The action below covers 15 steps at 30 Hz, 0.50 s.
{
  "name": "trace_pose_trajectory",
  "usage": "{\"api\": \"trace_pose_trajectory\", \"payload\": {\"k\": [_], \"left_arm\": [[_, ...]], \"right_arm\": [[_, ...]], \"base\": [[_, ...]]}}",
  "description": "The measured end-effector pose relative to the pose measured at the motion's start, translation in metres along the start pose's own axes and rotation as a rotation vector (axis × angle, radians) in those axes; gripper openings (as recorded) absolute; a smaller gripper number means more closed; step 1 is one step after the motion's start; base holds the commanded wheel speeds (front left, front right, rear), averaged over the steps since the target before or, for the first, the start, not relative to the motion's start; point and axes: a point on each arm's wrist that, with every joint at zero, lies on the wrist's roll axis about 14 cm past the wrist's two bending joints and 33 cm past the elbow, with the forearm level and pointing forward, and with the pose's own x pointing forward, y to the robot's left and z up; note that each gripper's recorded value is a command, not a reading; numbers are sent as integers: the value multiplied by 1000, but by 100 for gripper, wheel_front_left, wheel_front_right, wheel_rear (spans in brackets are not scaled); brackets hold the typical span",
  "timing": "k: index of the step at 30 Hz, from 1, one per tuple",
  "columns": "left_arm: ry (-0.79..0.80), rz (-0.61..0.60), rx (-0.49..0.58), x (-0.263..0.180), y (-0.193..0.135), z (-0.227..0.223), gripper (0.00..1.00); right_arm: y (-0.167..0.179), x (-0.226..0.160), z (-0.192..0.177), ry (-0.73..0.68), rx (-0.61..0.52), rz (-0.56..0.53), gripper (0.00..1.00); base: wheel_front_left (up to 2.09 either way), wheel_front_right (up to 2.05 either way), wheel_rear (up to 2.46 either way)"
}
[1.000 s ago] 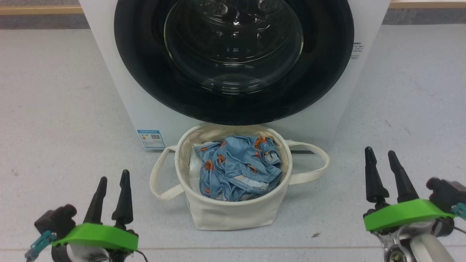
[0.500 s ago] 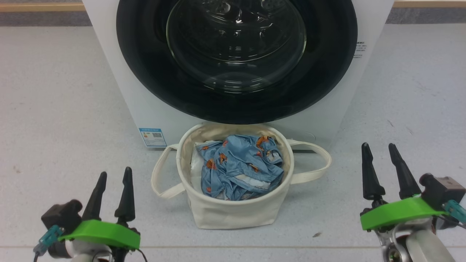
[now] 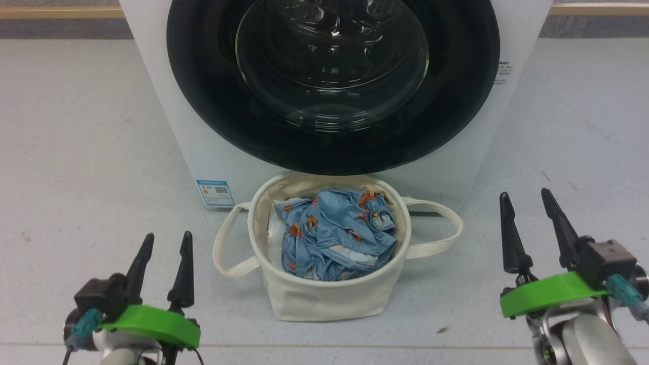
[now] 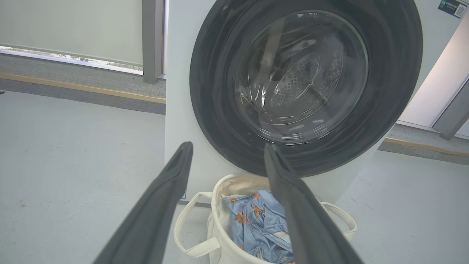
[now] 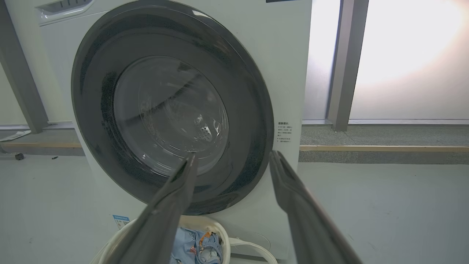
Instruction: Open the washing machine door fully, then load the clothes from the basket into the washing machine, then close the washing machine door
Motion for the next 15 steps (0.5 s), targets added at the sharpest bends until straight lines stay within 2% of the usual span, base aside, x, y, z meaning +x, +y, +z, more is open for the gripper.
{"api": "trace_pose_trajectory", "payload": {"k": [5,15], "left_arm": [[-12,-12,52,2,-1,3,100],[-13,-4,55,2,1,4,100]], "right_arm": [[1,1,0,4,-56,9,100],[-5,0,0,4,-56,-10,100]], "base": [[0,0,0],[0,0,0]]}}
